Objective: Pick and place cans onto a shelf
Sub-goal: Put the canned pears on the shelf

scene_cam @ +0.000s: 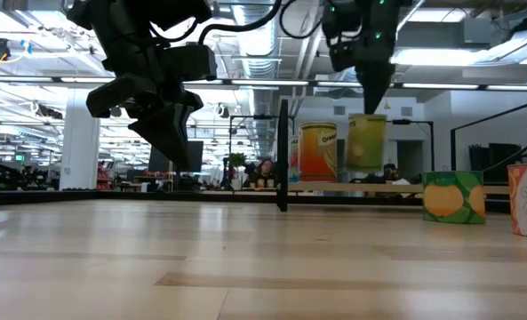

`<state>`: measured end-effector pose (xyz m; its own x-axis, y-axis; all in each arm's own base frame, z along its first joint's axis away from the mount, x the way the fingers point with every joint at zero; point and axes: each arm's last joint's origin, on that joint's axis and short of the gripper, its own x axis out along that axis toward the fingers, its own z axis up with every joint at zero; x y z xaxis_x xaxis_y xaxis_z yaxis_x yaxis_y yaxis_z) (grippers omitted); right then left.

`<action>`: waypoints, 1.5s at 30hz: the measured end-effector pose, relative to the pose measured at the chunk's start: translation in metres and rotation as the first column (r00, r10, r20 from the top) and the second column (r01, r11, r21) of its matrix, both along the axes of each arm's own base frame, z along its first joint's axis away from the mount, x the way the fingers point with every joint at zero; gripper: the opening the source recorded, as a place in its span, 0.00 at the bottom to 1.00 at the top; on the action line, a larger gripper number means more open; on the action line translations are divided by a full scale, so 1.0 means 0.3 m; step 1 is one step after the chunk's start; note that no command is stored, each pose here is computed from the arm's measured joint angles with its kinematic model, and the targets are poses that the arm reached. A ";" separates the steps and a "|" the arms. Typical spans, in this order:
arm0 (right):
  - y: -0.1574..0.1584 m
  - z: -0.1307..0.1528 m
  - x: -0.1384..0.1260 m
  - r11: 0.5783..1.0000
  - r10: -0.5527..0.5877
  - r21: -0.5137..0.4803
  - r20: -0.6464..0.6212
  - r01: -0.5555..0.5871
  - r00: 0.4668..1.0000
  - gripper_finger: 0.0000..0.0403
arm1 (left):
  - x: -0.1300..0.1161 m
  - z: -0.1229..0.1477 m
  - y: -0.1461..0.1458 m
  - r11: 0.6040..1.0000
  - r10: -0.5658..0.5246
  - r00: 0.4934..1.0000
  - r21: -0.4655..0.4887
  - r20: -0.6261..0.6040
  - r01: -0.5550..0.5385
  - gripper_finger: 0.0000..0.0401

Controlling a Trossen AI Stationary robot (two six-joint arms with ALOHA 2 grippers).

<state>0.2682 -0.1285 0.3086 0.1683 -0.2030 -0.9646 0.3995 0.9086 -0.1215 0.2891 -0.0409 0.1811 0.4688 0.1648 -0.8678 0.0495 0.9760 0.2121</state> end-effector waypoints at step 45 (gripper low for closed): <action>-0.275 -0.098 -0.003 0.997 -0.072 -0.028 0.088 0.075 0.994 0.06 | -0.001 0.000 0.000 1.000 0.006 1.000 -0.004 -0.002 -0.006 0.00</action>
